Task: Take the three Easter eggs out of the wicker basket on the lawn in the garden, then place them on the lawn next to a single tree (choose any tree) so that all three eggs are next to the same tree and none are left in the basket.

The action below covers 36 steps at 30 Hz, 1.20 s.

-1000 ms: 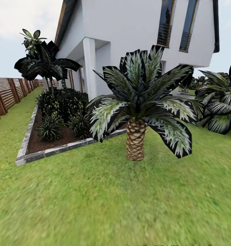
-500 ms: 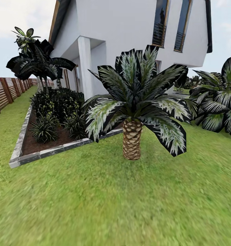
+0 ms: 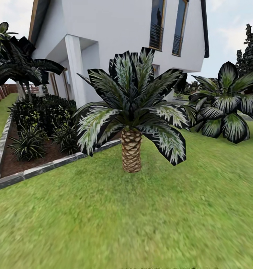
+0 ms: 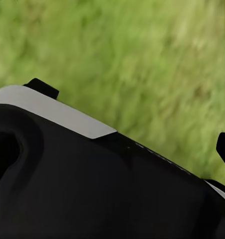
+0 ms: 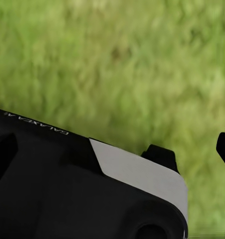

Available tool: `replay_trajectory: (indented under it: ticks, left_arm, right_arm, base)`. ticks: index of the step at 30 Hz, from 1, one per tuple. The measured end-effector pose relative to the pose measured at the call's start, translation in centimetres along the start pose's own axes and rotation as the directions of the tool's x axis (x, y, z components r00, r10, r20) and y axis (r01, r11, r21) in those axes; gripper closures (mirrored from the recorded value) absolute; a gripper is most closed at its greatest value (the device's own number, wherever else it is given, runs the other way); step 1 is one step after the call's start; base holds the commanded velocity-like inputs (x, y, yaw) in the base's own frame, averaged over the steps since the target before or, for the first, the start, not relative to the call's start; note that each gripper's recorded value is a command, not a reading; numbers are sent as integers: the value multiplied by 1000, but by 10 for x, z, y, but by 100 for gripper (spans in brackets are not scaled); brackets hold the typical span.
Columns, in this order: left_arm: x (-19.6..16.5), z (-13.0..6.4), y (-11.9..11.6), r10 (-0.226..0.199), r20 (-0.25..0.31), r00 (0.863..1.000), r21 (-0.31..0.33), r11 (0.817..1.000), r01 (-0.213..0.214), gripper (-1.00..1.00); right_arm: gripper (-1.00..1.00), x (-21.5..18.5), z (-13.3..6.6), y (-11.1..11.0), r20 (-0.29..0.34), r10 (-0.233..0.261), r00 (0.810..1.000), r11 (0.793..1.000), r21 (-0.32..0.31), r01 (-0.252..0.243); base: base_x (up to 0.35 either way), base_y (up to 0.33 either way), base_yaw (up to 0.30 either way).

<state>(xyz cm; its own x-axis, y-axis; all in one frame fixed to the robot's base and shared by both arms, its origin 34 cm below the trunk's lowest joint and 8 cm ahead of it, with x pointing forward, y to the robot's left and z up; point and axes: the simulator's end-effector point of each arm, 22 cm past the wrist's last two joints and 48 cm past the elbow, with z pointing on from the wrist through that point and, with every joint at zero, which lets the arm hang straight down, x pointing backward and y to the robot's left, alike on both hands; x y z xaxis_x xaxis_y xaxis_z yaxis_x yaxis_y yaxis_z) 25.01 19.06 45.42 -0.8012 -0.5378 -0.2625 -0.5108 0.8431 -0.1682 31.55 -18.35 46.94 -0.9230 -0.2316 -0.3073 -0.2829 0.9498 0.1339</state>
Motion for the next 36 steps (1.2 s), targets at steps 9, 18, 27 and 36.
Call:
replay_trajectory:
  ticks: [9, 18, 27, 36]
  left_arm:
    - [3, 0, 2, 0, -6, 1000, -4, 1000, 0, -100]
    - [5, 0, 3, 0, -13, 1000, -8, 1000, 0, -100]
    - [8, 0, 5, 1, -20, 1000, -13, 1000, -2, -100]
    - [10, -1, 6, 2, -27, 1000, -17, 1000, -2, -100]
  right_arm:
    - [-100, 4, 1, 1, -10, 1, 1000, 1000, -2, -1]
    - [-100, 7, 1, 1, -17, 2, 1000, 1000, -4, -2]
    - [-100, 10, 2, 2, -25, 4, 1000, 1000, -6, -4]
    - [-100, 13, 2, 3, -32, 6, 999, 1000, -7, -6]
  base:
    - [0, 0, -262]
    - [0, 0, -262]
    - [0, -50, -262]
    - [0, -152, -262]
